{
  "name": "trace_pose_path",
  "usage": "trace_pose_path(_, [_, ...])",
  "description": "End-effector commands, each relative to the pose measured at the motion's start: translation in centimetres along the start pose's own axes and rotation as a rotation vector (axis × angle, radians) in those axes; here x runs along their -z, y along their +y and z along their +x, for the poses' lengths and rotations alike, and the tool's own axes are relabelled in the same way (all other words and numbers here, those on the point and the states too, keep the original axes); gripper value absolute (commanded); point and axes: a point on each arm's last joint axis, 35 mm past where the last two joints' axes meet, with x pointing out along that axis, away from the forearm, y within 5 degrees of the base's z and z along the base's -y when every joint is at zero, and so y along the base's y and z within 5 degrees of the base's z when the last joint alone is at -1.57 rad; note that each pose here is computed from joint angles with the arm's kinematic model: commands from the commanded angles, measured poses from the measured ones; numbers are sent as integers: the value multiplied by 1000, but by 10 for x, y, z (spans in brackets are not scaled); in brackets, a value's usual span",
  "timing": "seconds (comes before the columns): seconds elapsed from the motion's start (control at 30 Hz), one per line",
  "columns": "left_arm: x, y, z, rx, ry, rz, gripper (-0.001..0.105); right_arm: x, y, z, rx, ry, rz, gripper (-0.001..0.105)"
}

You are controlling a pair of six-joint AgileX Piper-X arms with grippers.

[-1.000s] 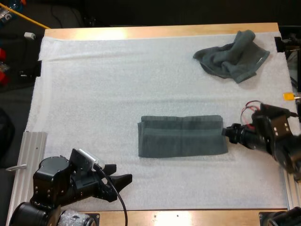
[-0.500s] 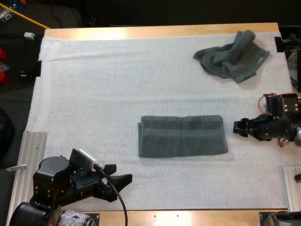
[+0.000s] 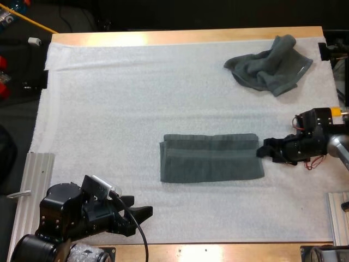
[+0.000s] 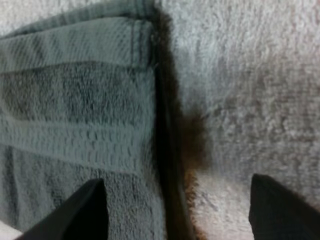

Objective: Pick towel from pile, fold and stack

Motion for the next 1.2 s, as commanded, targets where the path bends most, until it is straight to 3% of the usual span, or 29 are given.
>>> trace_pose_path(0.0, [0, -1, -1, -2, 2, -11, 65, -4, 3, 1, -23, -13, -8, 59])
trace_pose_path(0.47, [2, 0, -1, -5, 15, -30, 65, -6, 48, 54, -25, 53, -18, 59])
trace_pose_path(0.57, [2, -1, -1, 1, 18, -33, 65, -4, 51, 57, 26, 60, -32, 52])
trace_pose_path(0.73, [2, -1, -1, 1, 17, -33, 65, 4, 46, 53, 147, 111, -9, 21])
trace_pose_path(0.83, [2, -1, -1, 1, 17, -33, 65, 7, 46, 46, 247, 121, -51, 1])
trace_pose_path(1.17, [2, -1, -1, 1, 17, -33, 65, 4, 60, -8, 701, 167, -322, 0])
